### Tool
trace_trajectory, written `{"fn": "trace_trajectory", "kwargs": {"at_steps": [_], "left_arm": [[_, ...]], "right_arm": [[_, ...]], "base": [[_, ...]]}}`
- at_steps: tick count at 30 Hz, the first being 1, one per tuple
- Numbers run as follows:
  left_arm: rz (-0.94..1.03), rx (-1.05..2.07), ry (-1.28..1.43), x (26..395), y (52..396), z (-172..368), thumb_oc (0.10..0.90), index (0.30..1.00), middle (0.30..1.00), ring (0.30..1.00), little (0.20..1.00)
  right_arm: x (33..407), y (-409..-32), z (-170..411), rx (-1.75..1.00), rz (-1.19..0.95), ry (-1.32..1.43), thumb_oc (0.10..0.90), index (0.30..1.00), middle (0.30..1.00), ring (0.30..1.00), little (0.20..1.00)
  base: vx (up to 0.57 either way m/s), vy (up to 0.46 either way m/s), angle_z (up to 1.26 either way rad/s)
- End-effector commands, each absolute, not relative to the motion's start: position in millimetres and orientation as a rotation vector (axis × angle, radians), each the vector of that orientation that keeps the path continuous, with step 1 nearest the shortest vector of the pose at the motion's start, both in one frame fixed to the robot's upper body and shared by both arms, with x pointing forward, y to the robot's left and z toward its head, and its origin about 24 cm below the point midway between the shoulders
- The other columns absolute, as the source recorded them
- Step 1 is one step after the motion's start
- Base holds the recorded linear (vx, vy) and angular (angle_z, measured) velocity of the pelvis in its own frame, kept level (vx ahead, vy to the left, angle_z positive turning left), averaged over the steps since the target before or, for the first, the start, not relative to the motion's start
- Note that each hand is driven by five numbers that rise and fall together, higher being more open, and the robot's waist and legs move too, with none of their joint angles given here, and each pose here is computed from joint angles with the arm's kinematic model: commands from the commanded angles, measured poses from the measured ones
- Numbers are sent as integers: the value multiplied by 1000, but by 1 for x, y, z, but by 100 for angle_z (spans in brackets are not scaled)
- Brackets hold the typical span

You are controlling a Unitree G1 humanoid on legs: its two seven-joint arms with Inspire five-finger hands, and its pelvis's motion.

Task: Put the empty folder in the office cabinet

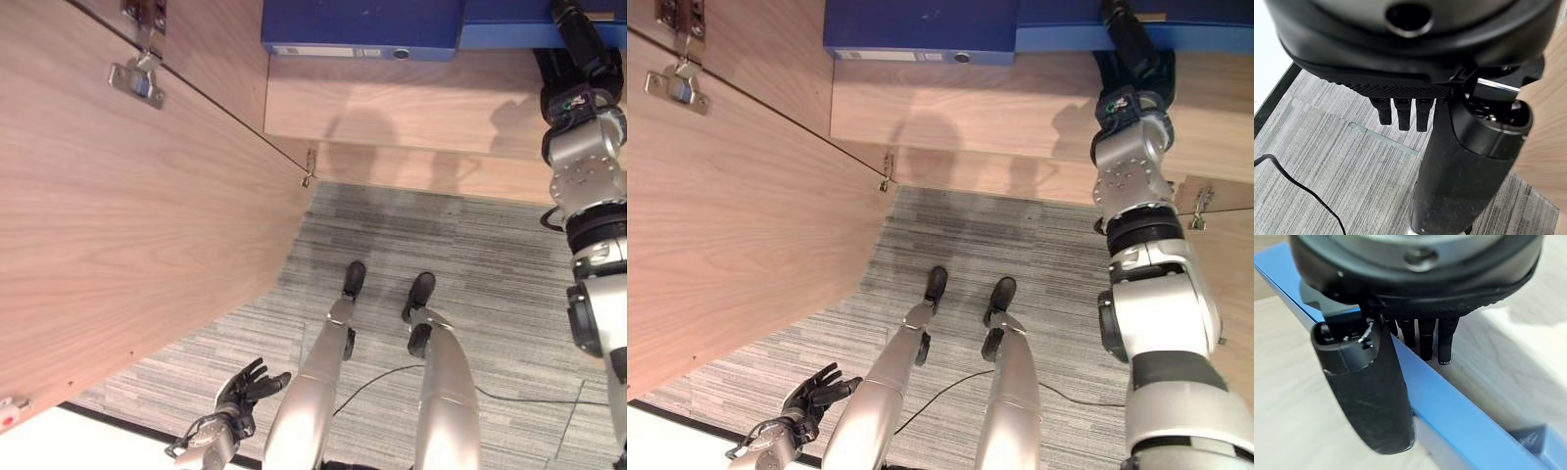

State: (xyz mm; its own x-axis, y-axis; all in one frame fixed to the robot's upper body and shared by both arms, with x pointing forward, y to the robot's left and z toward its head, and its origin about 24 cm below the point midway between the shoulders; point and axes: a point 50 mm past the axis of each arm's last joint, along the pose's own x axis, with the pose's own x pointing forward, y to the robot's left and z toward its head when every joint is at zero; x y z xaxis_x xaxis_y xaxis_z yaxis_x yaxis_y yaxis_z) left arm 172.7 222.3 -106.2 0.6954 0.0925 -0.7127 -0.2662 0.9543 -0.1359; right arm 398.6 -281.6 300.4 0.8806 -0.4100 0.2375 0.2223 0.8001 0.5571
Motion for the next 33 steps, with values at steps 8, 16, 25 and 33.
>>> {"fn": "trace_trajectory", "kwargs": {"at_steps": [8, 16, 25, 33], "left_arm": [[226, -168, 934, 95, 257, -111, 800, 900, 900, 900, 900], [168, -161, 864, 108, 255, -96, 800, 900, 900, 900, 900], [400, -131, 1039, 98, 276, -136, 800, 900, 900, 900, 900], [241, -166, 821, 111, 262, -102, 800, 900, 900, 900, 900]], "right_arm": [[386, -272, 311, 18, -189, -378, 800, 900, 900, 900, 900], [375, -259, 301, 377, -42, -517, 800, 900, 900, 900, 900], [372, -274, 289, 271, -90, -478, 800, 900, 900, 900, 900], [368, -315, 275, -805, -221, -81, 800, 900, 900, 900, 900]], "base": [[-10, -5, -5], [-2, -8, -2], [-17, -8, -2], [-24, 12, 1]]}}
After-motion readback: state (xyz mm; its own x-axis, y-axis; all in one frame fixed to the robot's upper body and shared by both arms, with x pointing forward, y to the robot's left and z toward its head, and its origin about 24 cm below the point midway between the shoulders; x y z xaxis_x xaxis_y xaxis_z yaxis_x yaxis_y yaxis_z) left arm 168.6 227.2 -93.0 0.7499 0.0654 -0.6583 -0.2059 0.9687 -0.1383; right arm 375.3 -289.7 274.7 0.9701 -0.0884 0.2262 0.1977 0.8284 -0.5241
